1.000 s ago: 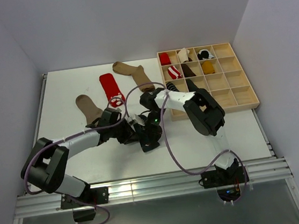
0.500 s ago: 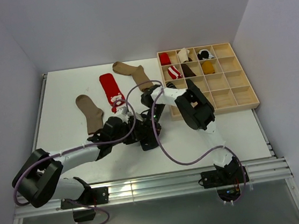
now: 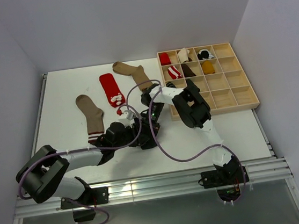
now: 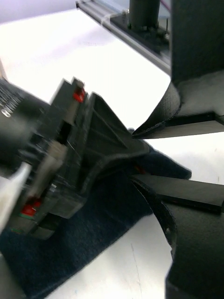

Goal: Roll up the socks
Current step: Roll the sock at the center of the board.

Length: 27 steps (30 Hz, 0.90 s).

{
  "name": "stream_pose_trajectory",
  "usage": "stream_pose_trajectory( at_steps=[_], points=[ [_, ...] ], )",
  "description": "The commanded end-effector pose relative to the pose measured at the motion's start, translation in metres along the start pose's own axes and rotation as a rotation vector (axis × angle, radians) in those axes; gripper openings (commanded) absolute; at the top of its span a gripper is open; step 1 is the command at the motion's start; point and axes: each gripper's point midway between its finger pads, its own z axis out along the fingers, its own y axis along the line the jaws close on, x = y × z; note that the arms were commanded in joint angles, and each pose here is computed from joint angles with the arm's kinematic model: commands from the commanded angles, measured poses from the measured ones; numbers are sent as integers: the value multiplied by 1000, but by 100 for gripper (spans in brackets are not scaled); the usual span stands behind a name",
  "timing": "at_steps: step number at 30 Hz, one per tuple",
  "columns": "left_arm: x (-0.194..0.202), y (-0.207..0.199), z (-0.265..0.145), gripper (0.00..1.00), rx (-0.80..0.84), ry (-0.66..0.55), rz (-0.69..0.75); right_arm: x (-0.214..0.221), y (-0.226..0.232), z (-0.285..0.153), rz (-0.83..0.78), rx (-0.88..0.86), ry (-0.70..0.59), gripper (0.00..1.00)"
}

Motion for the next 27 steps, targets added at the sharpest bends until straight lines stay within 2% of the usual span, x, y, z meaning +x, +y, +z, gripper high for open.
stream_pose_trajectory(
  at_steps=[1,10,20,26,27],
  points=[
    [-8,-3,8,42,19,-36,71,-5,-8,-5,9,-4,-17,24],
    [14,10,9,43,7,15,63,-4,-10,-10,59,-21,-32,24],
    [22,14,8,40,-12,50,48,-5,-15,-11,94,-14,-44,24],
    [34,21,14,29,-50,116,-14,-8,-17,-18,76,12,-68,25],
    [34,19,16,22,-55,125,-36,-10,-18,-19,68,34,-79,25]
  ],
)
